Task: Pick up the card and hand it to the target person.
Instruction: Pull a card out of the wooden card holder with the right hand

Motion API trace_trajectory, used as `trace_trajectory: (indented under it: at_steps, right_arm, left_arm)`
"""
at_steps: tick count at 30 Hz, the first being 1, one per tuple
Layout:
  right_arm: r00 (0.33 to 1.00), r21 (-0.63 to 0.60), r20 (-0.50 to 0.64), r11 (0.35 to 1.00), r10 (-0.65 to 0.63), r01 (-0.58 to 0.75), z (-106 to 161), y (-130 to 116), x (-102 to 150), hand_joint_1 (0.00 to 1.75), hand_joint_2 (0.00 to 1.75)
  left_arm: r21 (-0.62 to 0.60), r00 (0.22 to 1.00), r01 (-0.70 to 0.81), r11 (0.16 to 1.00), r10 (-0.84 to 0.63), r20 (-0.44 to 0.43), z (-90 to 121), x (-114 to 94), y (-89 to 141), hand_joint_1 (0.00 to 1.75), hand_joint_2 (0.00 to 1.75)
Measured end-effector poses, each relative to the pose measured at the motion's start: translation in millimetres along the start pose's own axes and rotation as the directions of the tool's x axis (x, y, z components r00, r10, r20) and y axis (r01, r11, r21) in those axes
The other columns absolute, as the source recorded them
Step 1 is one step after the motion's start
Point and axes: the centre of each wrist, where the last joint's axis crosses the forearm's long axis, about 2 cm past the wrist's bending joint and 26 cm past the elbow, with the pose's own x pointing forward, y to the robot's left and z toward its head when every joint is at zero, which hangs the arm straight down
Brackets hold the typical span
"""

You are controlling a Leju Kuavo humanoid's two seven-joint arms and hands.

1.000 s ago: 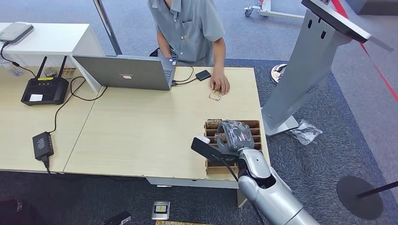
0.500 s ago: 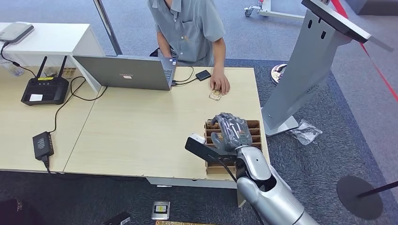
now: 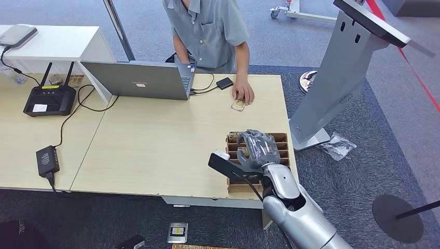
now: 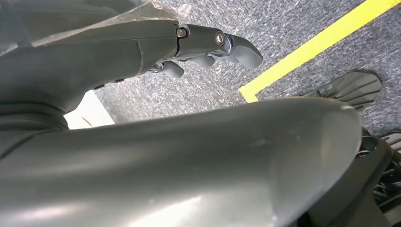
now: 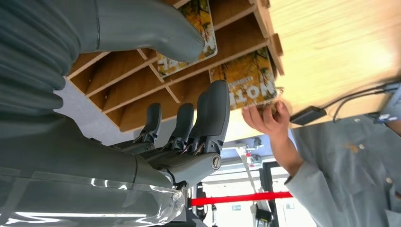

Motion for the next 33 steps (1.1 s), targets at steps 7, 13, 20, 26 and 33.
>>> trace_trajectory:
  at_steps: [7, 13, 20, 26, 33]
  right_arm:
    - [0.999, 0.032, -0.032, 0.999, 0.015, -0.014, -2.7, 7.7, -8.9, 0.92, 1.75]
    - [0.999, 0.041, -0.05, 0.999, 0.023, -0.021, -5.1, 11.7, -14.2, 0.93, 1.75]
    - [0.998, 0.04, -0.059, 0.999, 0.024, -0.022, -7.5, 13.0, -15.8, 0.99, 1.75]
    - [0.997, 0.038, -0.068, 0.999, 0.025, -0.022, -8.5, 13.6, -17.9, 1.17, 1.75]
    - [0.997, 0.033, -0.079, 0.999, 0.021, -0.019, -9.3, 13.7, -19.7, 1.2, 1.75]
  left_arm:
    - [-0.002, 1.0, 0.005, 1.0, -0.005, -0.004, 0.2, 1.1, 0.1, 0.0, 0.0]
    - [-0.001, 1.0, 0.01, 1.0, -0.01, -0.006, 0.7, 3.5, 0.4, 0.0, 0.0]
    - [0.001, 1.0, 0.016, 1.0, -0.016, -0.004, 1.6, 8.9, 0.7, 0.0, 0.0]
    - [0.001, 1.0, 0.019, 1.0, -0.019, -0.001, 2.0, 11.6, 0.9, 0.0, 0.0]
    - [0.003, 1.0, 0.026, 1.0, -0.026, 0.005, 3.2, 16.2, 2.2, 0.0, 0.0]
